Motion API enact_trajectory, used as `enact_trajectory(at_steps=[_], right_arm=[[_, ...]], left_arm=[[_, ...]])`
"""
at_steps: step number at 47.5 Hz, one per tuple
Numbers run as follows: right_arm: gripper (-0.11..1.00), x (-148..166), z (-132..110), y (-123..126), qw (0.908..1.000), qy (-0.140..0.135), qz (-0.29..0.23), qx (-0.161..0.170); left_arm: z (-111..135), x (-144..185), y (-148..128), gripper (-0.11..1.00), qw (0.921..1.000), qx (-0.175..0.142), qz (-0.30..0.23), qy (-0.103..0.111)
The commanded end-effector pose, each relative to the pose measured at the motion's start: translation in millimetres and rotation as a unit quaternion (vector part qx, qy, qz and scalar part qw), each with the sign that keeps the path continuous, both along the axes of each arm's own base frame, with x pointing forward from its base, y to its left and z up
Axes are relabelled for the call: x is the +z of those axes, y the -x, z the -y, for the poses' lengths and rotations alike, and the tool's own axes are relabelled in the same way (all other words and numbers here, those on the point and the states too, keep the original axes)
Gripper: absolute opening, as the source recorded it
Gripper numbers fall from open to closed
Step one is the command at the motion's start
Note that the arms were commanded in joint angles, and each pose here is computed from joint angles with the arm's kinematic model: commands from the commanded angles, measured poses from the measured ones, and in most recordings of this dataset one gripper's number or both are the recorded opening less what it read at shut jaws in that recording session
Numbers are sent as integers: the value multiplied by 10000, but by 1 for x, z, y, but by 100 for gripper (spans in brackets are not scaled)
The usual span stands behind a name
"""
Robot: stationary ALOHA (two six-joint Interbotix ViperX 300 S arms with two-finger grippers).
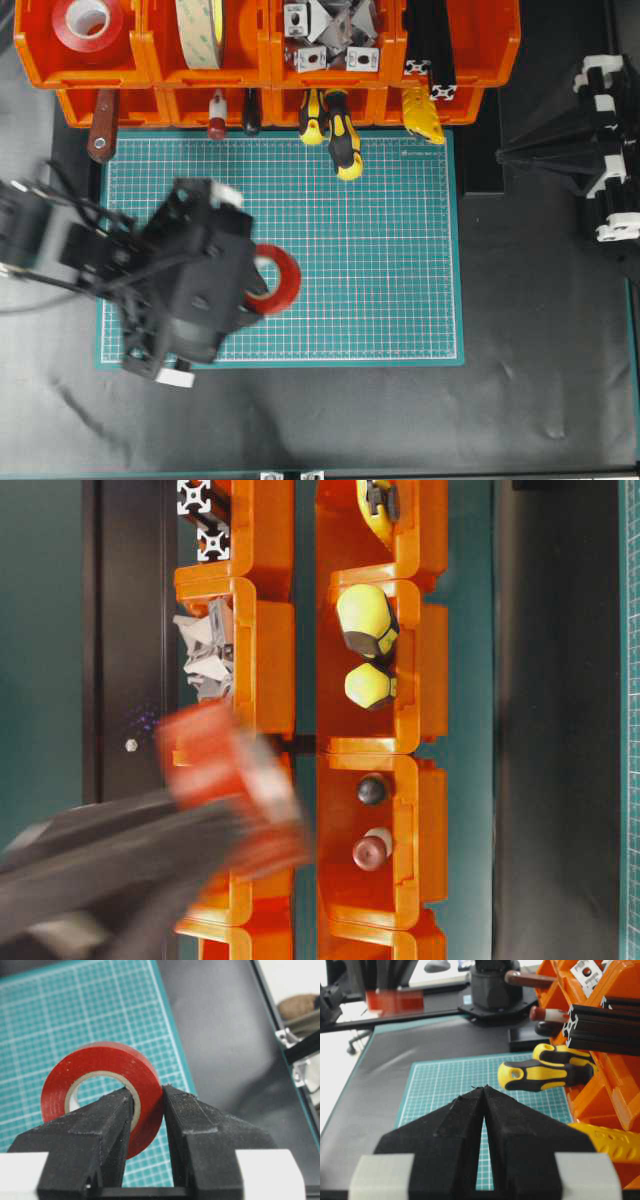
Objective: Pick vinyl tape from container rack with left arm.
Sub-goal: 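Lift the red tape out of the bin and carry it over the mat, then lower the red tape onto the mat and open the left gripper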
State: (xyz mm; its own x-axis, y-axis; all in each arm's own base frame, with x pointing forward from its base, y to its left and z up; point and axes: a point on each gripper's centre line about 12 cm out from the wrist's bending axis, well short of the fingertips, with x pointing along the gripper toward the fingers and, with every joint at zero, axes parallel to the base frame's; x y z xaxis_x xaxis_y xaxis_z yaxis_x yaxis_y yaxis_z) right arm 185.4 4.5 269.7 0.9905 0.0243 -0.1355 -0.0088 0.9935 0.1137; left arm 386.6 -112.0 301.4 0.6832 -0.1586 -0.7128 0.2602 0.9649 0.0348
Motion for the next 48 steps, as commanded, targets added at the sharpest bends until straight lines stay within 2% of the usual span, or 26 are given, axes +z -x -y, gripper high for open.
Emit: enact_trajectory(at_steps=[1,11,17,44,46,48], right_arm=[[0,14,0,-2,9999,-27,168,5],[0,15,0,-2,9998,-27,176,5],[0,15,0,-2,9998,-27,176,5],[0,15,0,-2,9998,-27,176,5],[0,15,0,-2,9998,-27,176,5],[0,15,-1,-2,9998,-27,176,12]], left_arm=[[3,-13,-5,20,10000,-5,7,33],[0,-78,-13,20,9972,53,-719,-188],[-6,-106,-15,20,9942,135,-1037,-269],[-16,-112,-19,21,9935,216,-1077,-303],[-16,-112,-19,23,9934,248,-1084,-272],[-17,-111,-20,32,9935,282,-1072,-253]])
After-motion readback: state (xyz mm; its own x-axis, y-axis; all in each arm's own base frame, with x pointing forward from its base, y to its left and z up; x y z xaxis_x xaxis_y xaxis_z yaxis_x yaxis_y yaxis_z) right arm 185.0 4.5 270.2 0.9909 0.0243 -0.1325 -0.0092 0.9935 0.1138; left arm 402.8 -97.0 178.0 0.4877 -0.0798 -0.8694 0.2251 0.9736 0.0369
